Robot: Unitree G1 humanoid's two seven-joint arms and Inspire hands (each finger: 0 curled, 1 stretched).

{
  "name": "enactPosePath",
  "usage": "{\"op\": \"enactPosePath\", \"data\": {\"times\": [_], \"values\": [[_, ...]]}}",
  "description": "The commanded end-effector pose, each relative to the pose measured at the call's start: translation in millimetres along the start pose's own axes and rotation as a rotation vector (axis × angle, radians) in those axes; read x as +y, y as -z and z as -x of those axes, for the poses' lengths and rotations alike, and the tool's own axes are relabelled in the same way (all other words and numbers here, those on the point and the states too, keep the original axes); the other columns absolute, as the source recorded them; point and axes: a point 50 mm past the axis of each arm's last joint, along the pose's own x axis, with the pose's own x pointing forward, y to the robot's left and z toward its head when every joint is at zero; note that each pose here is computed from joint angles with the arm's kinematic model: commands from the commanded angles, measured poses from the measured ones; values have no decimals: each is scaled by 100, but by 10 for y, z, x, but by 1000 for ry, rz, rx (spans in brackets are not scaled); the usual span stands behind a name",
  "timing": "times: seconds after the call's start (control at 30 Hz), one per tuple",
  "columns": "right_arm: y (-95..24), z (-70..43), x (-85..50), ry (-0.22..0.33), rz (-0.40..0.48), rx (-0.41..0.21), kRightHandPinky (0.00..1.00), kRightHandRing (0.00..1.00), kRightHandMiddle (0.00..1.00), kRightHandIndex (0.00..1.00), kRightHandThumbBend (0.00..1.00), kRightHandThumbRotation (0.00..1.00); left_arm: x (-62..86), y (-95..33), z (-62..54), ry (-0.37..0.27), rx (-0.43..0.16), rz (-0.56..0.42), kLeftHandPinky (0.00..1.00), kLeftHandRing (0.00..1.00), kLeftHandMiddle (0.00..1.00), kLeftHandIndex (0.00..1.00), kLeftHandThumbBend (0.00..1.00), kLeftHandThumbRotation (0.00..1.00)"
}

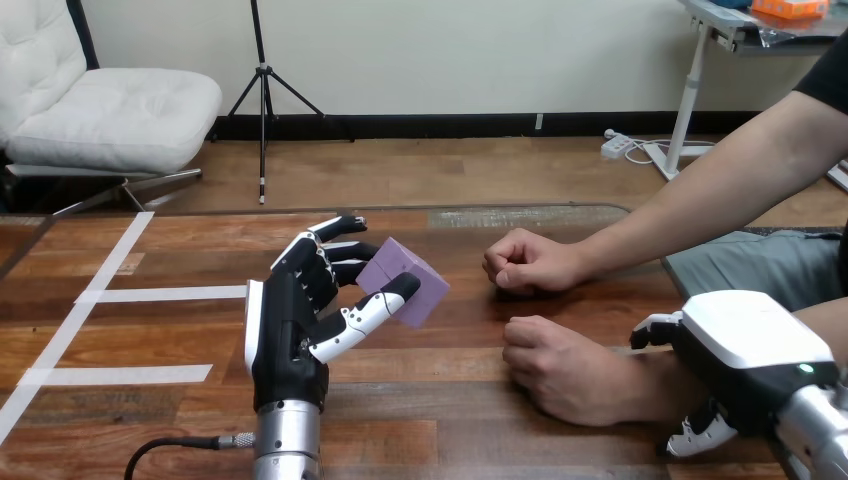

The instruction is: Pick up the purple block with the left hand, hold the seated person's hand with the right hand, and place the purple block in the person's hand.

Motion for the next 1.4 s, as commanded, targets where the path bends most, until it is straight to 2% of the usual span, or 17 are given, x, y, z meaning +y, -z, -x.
{"op": "enactPosePath", "data": {"times": [0.0,0.27,1.37], "values": [[2,-97,-143,16,39,5,79,80,81,78,83,3,-63,-176,-120,18,-119,19,55,49,52,63,72,0],[13,-145,-116,-7,71,22,79,79,81,79,83,4,-64,-194,-104,21,-134,21,54,49,52,63,73,0],[109,-199,-53,-20,92,72,77,78,80,78,84,4,-74,-267,-22,64,-194,47,52,48,52,63,72,0]]}}
